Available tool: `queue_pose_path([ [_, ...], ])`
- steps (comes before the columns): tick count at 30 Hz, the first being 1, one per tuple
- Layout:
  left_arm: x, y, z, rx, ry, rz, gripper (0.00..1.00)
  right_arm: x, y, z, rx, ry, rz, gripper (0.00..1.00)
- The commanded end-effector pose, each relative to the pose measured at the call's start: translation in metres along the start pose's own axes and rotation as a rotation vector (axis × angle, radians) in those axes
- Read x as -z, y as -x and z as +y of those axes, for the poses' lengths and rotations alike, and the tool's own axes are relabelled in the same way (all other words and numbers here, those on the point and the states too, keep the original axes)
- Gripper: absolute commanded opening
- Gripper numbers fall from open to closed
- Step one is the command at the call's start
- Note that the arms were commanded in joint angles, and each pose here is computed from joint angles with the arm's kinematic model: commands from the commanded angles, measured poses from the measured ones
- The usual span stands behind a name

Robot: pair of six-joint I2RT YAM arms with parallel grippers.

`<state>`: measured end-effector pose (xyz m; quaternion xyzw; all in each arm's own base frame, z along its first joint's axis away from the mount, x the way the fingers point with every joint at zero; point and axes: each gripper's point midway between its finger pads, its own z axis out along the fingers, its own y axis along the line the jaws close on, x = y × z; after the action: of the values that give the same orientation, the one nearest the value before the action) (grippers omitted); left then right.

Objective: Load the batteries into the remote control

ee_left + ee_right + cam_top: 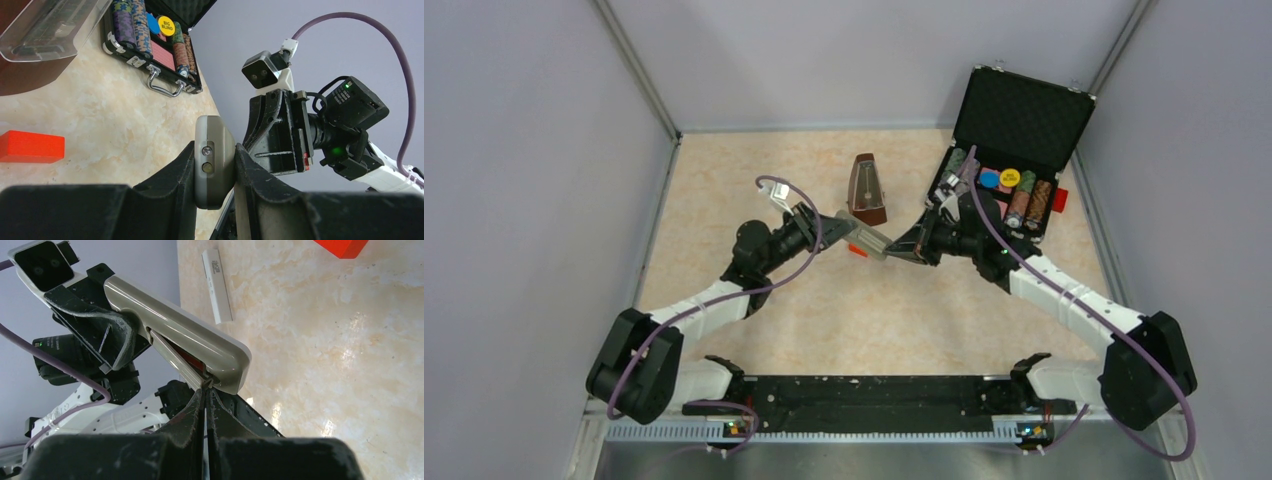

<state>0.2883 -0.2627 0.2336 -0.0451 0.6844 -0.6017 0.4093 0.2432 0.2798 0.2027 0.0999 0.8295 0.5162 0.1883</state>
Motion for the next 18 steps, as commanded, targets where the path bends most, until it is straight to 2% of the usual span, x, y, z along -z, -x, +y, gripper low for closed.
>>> queue_pose_path([
  [1,-0.007,0.009,-0.049,-0.028,-0.161,0.002,0.0,0.0,0.011,0.015,0.048,0.023,-0.02,0.0],
  [18,-0.016,0.012,-0.041,-0.003,-0.09,0.007,0.0,-0.002,0.013,0.004,0.105,-0.026,-0.017,0.0],
])
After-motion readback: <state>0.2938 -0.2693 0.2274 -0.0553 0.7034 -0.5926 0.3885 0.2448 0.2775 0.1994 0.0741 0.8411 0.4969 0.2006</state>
